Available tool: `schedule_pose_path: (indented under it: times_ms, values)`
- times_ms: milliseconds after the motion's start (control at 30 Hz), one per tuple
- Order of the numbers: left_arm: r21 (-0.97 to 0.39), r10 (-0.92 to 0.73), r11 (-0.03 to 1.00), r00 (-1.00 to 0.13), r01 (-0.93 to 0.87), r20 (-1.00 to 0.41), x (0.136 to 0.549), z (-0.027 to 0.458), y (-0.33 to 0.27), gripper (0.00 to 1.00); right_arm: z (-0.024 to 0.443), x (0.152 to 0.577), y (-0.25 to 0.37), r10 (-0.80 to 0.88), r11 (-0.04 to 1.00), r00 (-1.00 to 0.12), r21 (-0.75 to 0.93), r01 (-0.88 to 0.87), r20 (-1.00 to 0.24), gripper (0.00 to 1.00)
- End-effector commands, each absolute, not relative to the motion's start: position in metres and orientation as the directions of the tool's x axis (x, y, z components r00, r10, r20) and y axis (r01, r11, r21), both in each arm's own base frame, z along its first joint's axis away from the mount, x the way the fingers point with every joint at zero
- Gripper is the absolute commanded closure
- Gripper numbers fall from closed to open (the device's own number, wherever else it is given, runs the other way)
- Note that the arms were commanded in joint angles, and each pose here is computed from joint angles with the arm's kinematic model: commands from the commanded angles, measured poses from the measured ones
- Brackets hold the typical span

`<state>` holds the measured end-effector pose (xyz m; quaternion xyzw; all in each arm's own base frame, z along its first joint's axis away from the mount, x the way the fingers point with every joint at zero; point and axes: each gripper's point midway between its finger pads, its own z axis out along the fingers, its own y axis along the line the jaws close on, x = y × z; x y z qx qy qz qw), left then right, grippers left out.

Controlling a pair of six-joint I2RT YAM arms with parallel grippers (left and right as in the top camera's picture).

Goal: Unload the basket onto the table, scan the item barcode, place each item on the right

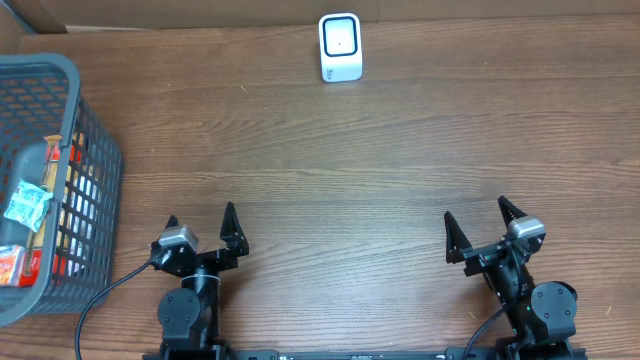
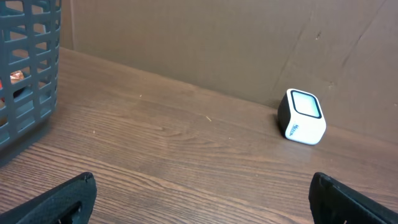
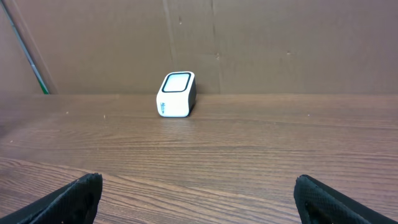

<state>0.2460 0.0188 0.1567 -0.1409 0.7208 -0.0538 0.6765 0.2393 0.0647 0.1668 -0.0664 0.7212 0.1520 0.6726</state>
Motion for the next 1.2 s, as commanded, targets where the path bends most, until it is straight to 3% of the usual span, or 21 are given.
schedule_pose_path:
  times_ms: [0,700,967,1167]
  values:
    - [-0.272,-0.281,0.951,-0.048,-0.144,-0.958,0.246,0.154,0.02,0.0,0.165,0.239,0.065,0.111,0.945,-0.086,0.132,-0.299,-0.99,0.0]
    - [-0.28,-0.283,0.958,-0.048,-0.069,-0.958,0.247,0.16,0.008,0.0,0.165,0.239,0.065,0.111,0.945,-0.086,0.132,-0.299,-0.99,0.0]
    - [-0.283,-0.283,0.959,0.013,0.01,-0.959,0.239,0.216,-0.002,0.0,0.165,0.239,0.065,0.111,0.945,-0.086,0.132,-0.299,-0.99,0.0]
    - [-0.227,-0.226,0.973,-0.029,0.045,-0.974,0.231,0.268,-0.009,0.0,0.165,0.239,0.065,0.111,0.945,-0.086,0.132,-0.299,-0.99,0.0]
